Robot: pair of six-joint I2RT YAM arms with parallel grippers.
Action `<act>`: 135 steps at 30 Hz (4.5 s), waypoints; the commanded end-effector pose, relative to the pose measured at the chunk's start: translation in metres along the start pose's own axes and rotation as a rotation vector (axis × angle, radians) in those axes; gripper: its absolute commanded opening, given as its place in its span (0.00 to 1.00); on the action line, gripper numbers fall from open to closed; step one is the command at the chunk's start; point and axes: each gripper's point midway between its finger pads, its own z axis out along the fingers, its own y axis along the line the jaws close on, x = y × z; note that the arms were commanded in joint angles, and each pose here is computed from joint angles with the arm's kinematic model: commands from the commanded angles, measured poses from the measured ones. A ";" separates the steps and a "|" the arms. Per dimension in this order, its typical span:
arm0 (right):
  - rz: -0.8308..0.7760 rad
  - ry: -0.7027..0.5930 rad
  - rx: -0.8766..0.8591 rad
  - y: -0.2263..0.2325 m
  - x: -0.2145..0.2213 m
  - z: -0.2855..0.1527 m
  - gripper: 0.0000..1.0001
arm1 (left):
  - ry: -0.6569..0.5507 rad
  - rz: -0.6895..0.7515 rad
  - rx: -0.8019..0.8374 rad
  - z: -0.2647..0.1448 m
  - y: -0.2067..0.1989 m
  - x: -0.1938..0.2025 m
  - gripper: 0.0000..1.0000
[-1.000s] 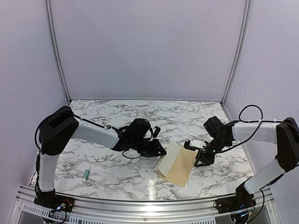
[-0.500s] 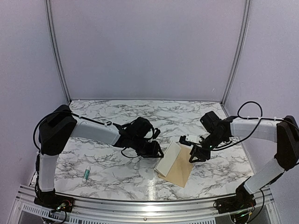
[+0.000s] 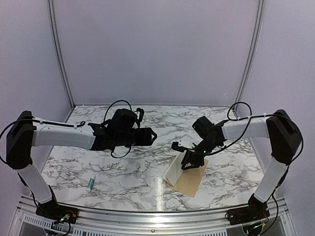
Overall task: Place the letter into the envelope and seal it
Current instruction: Pick up the 1/4-folded letter from the envelope, then pass from the left arm to the right, then pass from the right arm to the left
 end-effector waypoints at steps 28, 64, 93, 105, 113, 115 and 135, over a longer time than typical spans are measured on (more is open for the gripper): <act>0.014 0.057 -0.003 0.002 0.005 0.043 0.25 | 0.549 -0.394 0.131 0.027 -0.020 0.191 0.41; -0.091 -0.076 0.053 0.004 -0.032 -0.032 0.39 | 0.487 -0.339 0.267 0.006 -0.041 0.149 0.00; -0.594 -0.096 -0.008 0.044 -0.093 -0.078 0.67 | 0.486 0.520 0.372 -0.095 -0.087 0.085 0.00; -0.525 -0.083 -0.139 0.057 -0.085 -0.058 0.41 | 0.456 0.552 0.358 -0.104 -0.085 0.078 0.00; -0.408 -0.082 -0.238 0.069 -0.079 -0.055 0.03 | 0.357 0.580 0.169 -0.093 -0.066 0.048 0.06; -0.375 -0.101 -0.253 0.074 -0.076 -0.057 0.01 | 0.257 0.585 0.054 -0.096 -0.053 0.023 0.24; -0.100 -0.744 -0.316 0.082 -0.168 -0.211 0.03 | -0.675 0.085 0.330 -0.172 -0.088 -0.079 0.99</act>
